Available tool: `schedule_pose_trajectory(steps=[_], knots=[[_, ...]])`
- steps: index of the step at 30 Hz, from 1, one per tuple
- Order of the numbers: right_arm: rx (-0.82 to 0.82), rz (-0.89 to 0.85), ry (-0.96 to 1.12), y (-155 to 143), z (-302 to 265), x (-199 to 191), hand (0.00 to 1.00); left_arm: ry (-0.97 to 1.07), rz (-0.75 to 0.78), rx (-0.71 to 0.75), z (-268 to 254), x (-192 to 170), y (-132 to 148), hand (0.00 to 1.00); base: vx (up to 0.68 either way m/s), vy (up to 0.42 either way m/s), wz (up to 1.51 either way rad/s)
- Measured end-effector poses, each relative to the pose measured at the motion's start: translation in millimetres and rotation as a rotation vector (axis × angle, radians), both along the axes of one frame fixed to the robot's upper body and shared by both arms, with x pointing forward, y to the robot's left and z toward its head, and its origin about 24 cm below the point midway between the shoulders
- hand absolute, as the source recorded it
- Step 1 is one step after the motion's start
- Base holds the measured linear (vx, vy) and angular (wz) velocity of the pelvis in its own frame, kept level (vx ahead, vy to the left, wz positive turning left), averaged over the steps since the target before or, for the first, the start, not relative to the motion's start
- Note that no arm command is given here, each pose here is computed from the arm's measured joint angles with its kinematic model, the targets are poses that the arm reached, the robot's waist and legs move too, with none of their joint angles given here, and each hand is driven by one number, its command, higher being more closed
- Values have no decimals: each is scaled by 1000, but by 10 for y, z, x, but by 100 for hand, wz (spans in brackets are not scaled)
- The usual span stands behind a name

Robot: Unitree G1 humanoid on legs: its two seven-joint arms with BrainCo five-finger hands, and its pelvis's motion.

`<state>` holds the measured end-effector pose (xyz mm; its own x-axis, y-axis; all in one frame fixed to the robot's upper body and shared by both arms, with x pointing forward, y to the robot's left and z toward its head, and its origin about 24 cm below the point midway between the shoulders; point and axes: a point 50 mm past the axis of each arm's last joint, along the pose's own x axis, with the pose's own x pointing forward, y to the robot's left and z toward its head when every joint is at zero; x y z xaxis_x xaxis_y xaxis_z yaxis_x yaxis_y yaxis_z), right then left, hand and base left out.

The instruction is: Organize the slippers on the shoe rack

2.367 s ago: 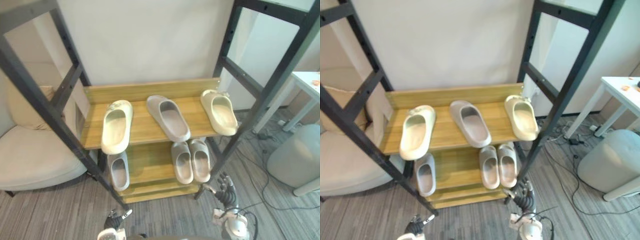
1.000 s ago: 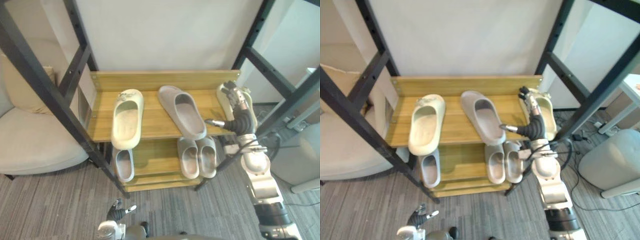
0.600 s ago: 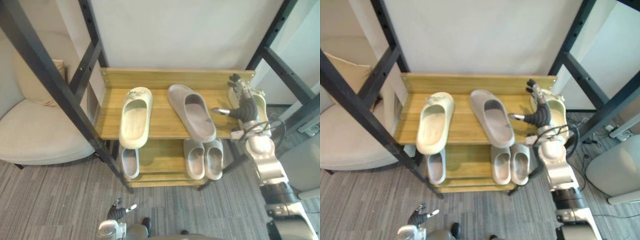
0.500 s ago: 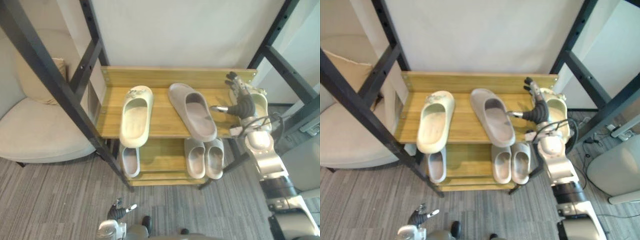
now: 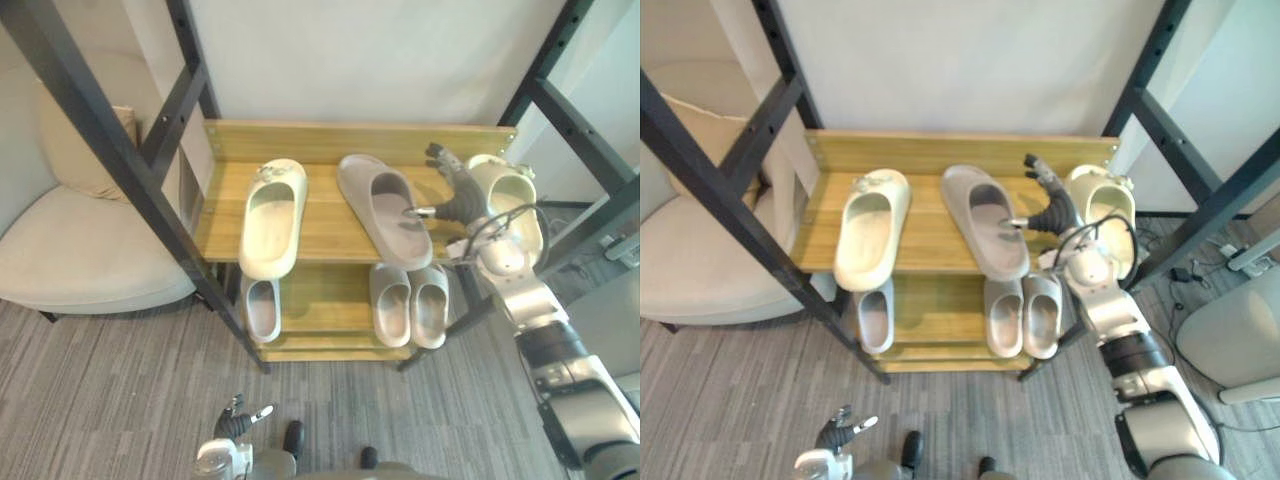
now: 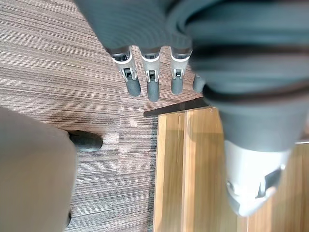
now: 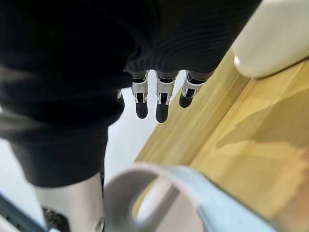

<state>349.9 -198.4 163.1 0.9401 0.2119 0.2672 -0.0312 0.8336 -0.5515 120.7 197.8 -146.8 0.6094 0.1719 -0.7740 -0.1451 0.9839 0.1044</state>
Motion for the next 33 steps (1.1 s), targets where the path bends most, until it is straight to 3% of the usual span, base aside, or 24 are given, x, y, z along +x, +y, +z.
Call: schedule_pose_trajectory(steps=[16,17,33], knots=[[-86,-53,54,61,229,390,0,-57,38,-22,61,127,12,0,5,-15,6],[-83,-51,49,83,261,408,100,-59,37,-22,63,134,13,0,-47,-22,-1],[-73,-111,9,119,450,492,100,-68,53,-31,73,165,12,0,-31,-18,0]])
